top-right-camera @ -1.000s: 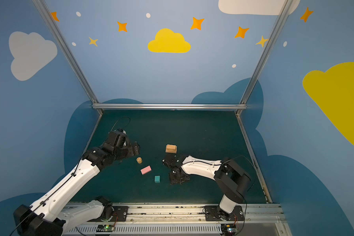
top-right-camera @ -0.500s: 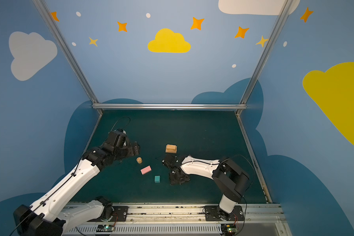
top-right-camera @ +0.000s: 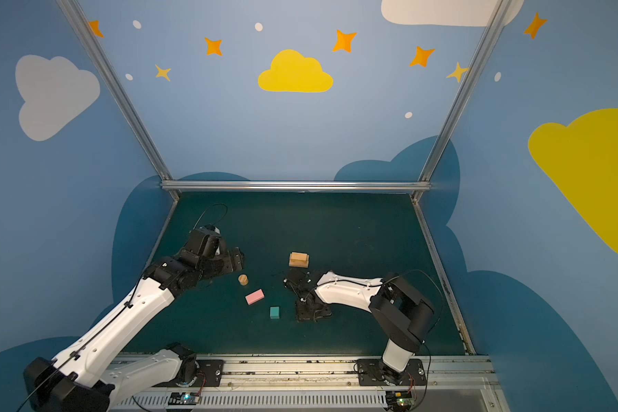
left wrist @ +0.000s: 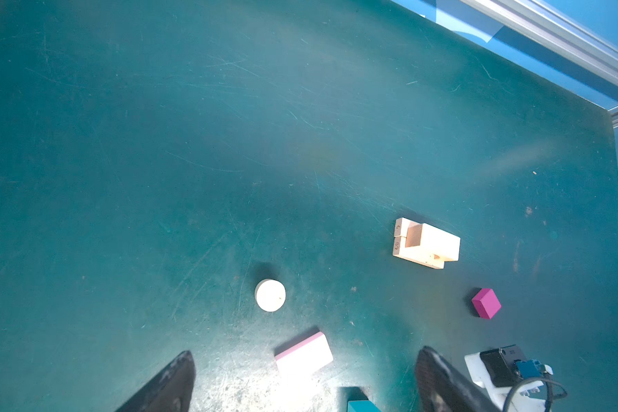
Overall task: Build the wood block tower
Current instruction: 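Lift the orange block with the right gripper and carry it toward the tower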
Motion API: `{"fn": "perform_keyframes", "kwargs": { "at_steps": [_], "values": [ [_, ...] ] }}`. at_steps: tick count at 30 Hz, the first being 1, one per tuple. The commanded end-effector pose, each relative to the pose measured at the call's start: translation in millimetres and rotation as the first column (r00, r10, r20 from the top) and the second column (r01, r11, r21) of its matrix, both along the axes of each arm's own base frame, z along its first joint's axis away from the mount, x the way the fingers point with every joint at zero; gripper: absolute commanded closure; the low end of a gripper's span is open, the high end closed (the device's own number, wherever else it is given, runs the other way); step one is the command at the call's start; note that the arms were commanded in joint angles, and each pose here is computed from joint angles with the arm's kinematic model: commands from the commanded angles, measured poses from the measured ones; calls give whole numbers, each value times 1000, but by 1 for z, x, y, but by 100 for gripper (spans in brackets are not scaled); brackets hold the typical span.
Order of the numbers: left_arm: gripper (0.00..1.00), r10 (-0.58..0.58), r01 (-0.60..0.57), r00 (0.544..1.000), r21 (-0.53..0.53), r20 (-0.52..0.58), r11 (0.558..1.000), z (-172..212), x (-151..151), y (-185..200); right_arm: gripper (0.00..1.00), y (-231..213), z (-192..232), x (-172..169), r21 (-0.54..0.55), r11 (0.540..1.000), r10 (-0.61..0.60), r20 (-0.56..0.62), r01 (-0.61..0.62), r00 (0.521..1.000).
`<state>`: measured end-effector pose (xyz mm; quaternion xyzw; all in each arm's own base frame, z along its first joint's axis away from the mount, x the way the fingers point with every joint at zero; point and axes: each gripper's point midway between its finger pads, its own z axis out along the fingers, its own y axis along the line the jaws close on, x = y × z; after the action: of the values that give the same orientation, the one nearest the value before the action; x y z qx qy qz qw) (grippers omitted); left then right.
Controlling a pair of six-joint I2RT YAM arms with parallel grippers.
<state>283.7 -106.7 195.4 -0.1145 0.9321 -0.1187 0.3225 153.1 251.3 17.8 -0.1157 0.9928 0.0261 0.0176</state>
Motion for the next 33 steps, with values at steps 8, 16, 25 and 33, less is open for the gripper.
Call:
{"fn": "perform_keyframes", "kwargs": {
  "at_steps": [8,16,25,33],
  "values": [
    [4,12,-12,1000,15,9,1000,5,0,5,29,6,5,12,6,1000,-26,25,26,999],
    [4,13,-13,1000,16,7,1000,4,-1,5,44,3,1,8,-8,999,-35,4,35,999],
    [4,6,-6,1000,17,7,1000,4,0,4,51,-1,2,8,-35,998,-44,1,44,999],
    [4,6,-6,1000,31,16,1000,4,1,7,54,7,37,21,-17,999,-51,24,51,998]
  ]
}}
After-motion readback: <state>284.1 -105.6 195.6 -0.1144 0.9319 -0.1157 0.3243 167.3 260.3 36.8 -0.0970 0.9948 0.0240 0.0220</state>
